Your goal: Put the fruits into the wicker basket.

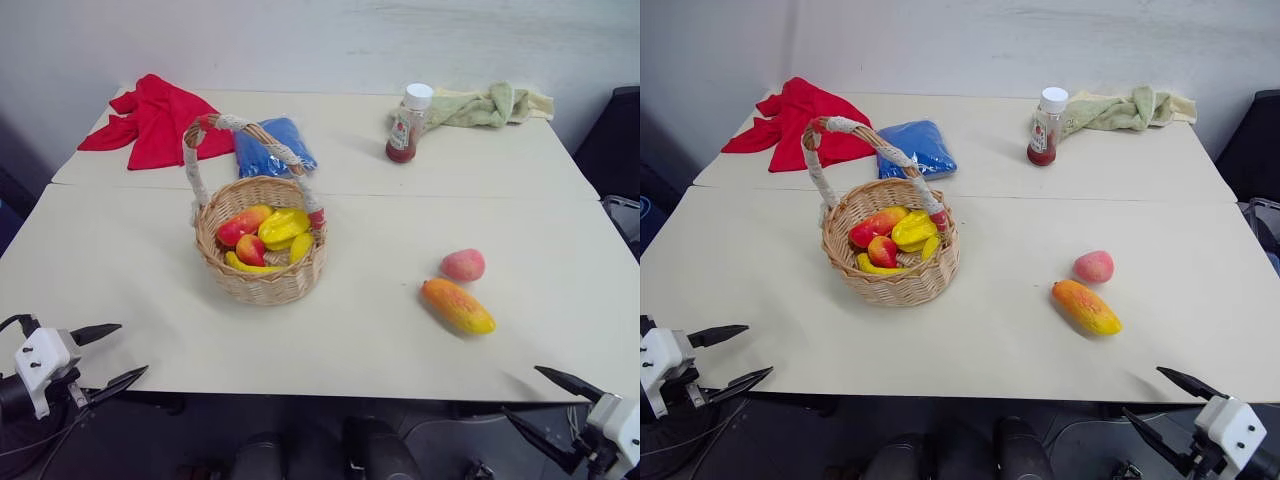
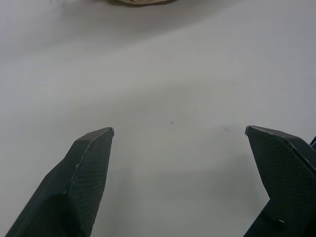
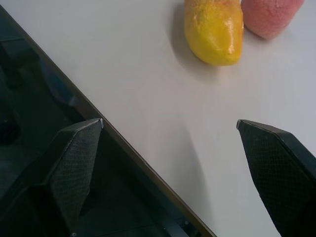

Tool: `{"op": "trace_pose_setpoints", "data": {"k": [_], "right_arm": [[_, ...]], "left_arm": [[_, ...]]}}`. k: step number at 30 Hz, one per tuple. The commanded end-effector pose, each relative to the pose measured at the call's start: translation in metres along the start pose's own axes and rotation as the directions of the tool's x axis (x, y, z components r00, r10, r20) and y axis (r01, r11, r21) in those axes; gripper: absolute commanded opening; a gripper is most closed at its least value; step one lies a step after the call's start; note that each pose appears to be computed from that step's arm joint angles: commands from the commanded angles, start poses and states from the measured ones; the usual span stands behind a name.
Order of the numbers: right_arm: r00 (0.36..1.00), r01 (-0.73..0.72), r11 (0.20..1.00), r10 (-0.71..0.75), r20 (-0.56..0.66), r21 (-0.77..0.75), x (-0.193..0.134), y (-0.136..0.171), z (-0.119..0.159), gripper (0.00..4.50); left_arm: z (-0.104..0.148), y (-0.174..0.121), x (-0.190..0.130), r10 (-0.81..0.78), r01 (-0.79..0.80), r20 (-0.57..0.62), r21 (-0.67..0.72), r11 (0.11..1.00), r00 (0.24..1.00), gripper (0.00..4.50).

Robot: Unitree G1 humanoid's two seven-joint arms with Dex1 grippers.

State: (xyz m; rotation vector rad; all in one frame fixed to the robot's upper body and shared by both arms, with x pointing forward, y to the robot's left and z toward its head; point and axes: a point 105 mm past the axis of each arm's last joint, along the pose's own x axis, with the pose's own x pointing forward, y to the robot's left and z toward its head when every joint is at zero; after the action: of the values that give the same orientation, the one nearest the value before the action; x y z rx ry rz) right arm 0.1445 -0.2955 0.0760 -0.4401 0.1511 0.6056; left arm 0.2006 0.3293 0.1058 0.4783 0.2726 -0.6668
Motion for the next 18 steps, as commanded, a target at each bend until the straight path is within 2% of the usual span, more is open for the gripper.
{"op": "trace_pose_setpoints", "data": {"k": [1, 4, 8, 11, 15, 18], "right_arm": [[0.998, 0.032, 0.999, -0.031, 0.045, -0.032, 0.004, -0.005, 0.015, 4.48], [0.997, 0.038, 0.999, -0.036, 0.071, -0.027, 0.013, -0.004, 0.027, 4.48], [0.989, 0.088, 0.995, -0.082, 0.124, -0.049, 0.023, -0.013, 0.05, 4.48], [0.987, 0.09, 0.994, -0.08, 0.143, -0.063, 0.036, -0.023, 0.07, 4.48], [0.996, -0.072, 0.997, 0.073, 0.042, -0.024, 0.069, -0.028, 0.091, 4.48], [0.997, -0.072, 0.997, 0.071, -0.038, -0.006, 0.087, -0.037, 0.092, 4.48]], "left_arm": [[0.011, 0.005, 0.0, 0.03, -0.03, 0.045, 0.009, 0.999, 0.999, 4.5], [0.018, -0.003, 0.007, -0.012, 0.015, 0.072, -0.034, 0.999, 0.997, 4.5], [0.039, -0.014, 0.014, -0.118, 0.149, 0.156, -0.203, 0.968, 0.981, 4.5], [0.059, -0.03, 0.022, -0.222, 0.261, 0.196, -0.202, 0.944, 0.955, 4.5], [0.089, -0.055, 0.037, -0.351, 0.394, 0.261, -0.139, 0.908, 0.899, 4.5], [0.096, -0.065, 0.041, -0.389, 0.436, 0.277, -0.131, 0.89, 0.878, 4.5]]}}
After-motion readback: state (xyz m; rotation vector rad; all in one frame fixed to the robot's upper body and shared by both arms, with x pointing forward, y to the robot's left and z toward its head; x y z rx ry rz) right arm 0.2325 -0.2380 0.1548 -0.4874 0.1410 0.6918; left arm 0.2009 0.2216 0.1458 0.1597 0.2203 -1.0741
